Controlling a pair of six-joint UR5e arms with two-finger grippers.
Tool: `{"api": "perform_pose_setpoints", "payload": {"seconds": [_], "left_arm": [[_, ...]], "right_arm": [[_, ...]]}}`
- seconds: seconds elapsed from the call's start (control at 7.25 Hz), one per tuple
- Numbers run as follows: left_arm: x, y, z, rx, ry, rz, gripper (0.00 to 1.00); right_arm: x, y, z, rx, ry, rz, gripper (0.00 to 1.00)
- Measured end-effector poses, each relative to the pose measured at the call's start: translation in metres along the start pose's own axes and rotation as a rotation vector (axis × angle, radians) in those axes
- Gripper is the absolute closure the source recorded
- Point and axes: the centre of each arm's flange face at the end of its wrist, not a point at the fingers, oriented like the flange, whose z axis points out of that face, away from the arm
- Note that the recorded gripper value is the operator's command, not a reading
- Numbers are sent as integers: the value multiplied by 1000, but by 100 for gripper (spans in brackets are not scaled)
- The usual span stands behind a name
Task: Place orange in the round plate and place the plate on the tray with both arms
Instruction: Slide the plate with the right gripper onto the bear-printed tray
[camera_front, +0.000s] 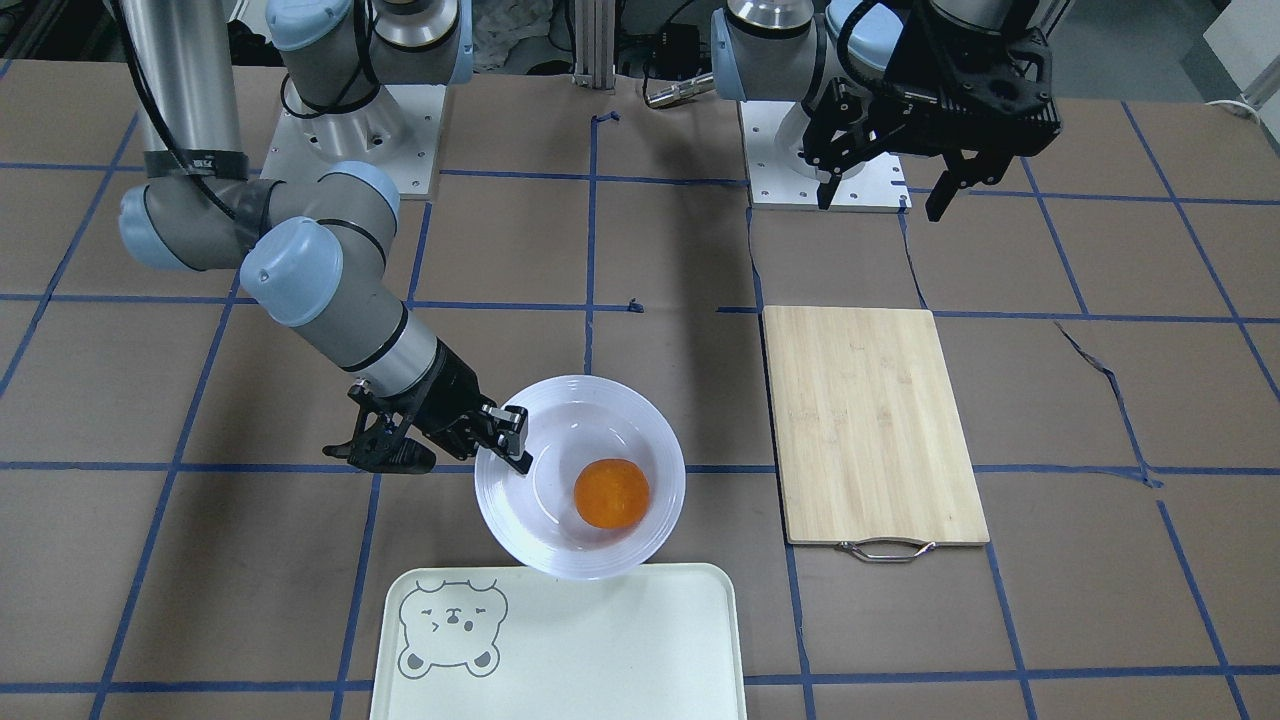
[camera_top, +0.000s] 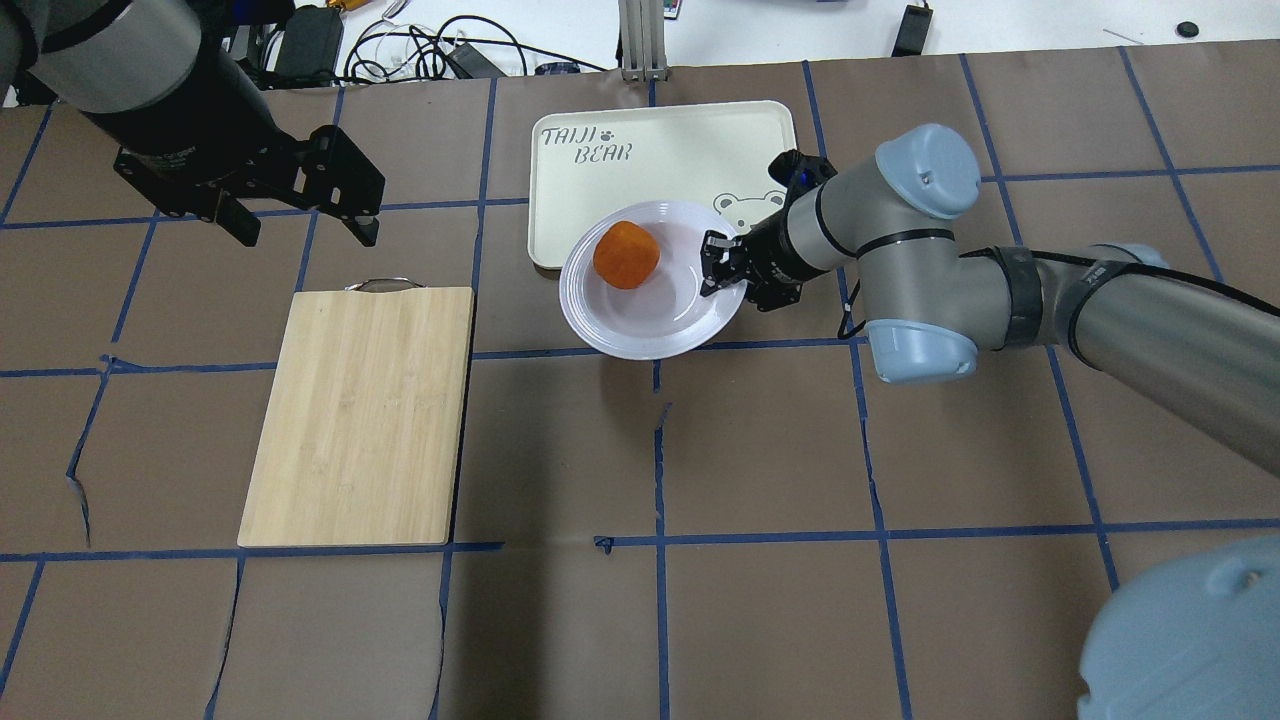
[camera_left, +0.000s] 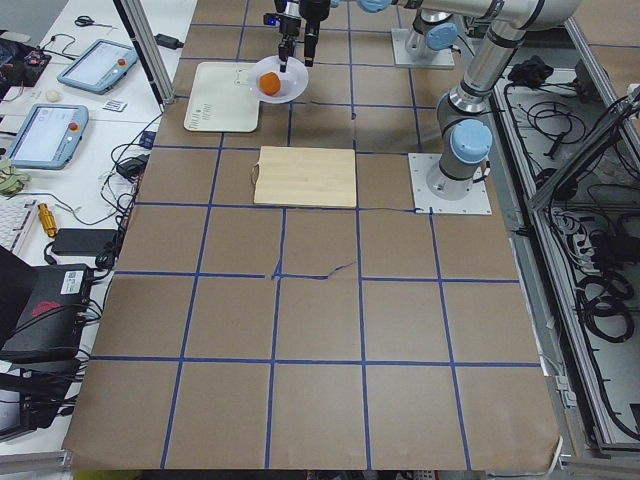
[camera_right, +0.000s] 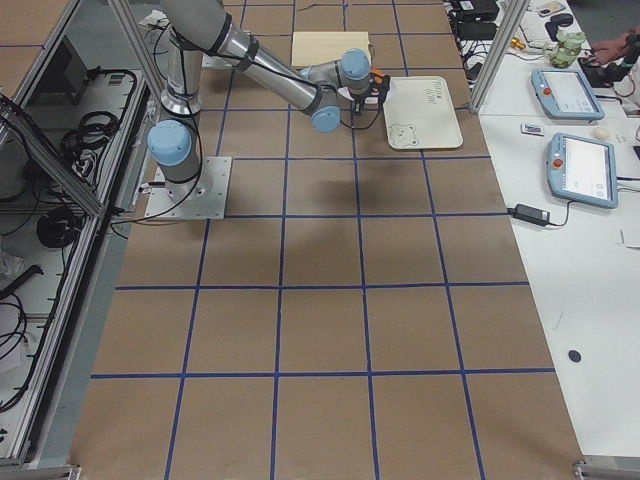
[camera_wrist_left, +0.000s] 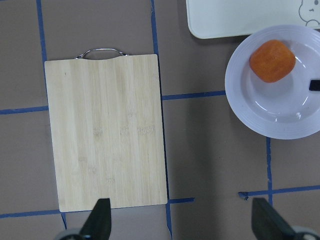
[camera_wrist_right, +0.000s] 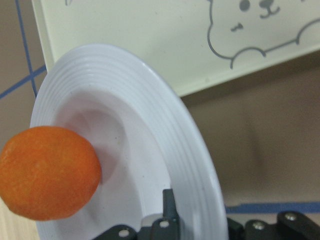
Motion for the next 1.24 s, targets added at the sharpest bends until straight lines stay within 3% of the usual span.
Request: {"api": "perform_pose_setpoints", "payload": {"seconds": [0.28,0.55,0.69,0.83,1.1,1.24], "left_arm": [[0,0,1,-2,1,-1,0],[0,0,1,-3,2,-1,0],[0,0,2,-4,2,-1,0],[0,0,2,-4,2,-1,0],[0,0,2,-4,2,-1,0],[-1,0,2,-4,2,-2,0]], "right_arm": [[-20,-69,7,60,-18,-30,100],[-23,-134,35,102,-30,-47,100],[-13,-152,49,105,-27,-38,100],[0,-161,59,100,-20,-23,93],[22,-161,73,77,-5,11,63],[28,-157,78,63,1,27,13]]}}
